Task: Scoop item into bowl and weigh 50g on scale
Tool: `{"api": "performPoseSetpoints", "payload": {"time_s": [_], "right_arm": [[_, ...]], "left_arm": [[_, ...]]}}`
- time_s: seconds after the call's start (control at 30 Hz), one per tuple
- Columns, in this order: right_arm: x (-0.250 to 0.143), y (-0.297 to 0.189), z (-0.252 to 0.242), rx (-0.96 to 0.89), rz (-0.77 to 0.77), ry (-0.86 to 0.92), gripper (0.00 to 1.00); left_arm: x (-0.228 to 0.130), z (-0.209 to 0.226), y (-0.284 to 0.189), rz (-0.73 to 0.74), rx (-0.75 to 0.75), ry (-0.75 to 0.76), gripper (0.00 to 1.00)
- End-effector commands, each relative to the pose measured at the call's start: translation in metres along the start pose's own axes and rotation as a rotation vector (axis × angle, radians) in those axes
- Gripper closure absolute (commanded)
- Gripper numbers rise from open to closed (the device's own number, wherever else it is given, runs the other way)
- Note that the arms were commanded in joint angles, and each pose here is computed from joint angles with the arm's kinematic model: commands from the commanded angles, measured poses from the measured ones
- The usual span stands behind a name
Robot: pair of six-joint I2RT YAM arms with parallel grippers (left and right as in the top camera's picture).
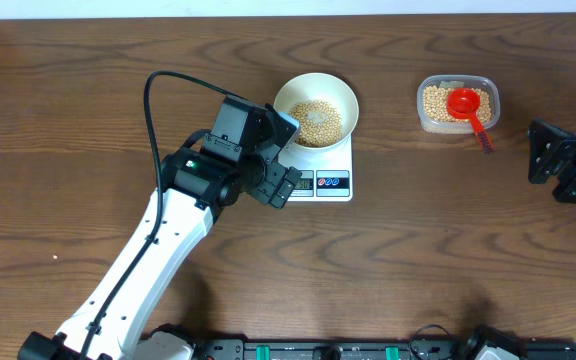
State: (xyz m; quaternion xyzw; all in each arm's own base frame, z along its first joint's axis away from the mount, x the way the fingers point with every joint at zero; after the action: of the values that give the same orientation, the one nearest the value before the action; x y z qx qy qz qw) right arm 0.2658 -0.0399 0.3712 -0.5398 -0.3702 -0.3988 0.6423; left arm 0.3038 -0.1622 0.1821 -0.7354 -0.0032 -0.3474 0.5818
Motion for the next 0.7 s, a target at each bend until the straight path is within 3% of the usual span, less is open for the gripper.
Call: {"api": "performPoseSetpoints", "payload": {"time_s": [0.0, 0.3, 0.67], "right_arm": [[0.004, -0.002, 0.0, -0.004, -0.009, -0.023, 0.01], [-0.019, -0.001, -0.003, -0.094, 0.006, -0.061, 0.01], [-0.068, 0.001, 0.013, -0.172, -0.123, -0.19, 0.01]], "left_arm": [[0.0, 0.002, 0.001, 0.006, 0.01, 0.0, 0.07], [0.0, 0.002, 0.001, 0.006, 0.01, 0.0, 0.07], [0.0, 0.002, 0.001, 0.006, 0.01, 0.0, 0.07]]}}
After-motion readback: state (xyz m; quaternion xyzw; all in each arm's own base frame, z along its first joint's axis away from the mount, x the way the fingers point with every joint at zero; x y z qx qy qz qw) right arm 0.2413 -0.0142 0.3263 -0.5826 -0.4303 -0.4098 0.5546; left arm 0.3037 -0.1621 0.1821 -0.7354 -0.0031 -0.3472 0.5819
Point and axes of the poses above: each gripper's point midway between its finger pads, its own y axis out along the fingers, its own z axis along the line the jaws close on, x = y × z, the point moved 1 cm from there along -y, back along the fingers, and after that the axes turned 7 degrees about -y, right-handed, at the moved point
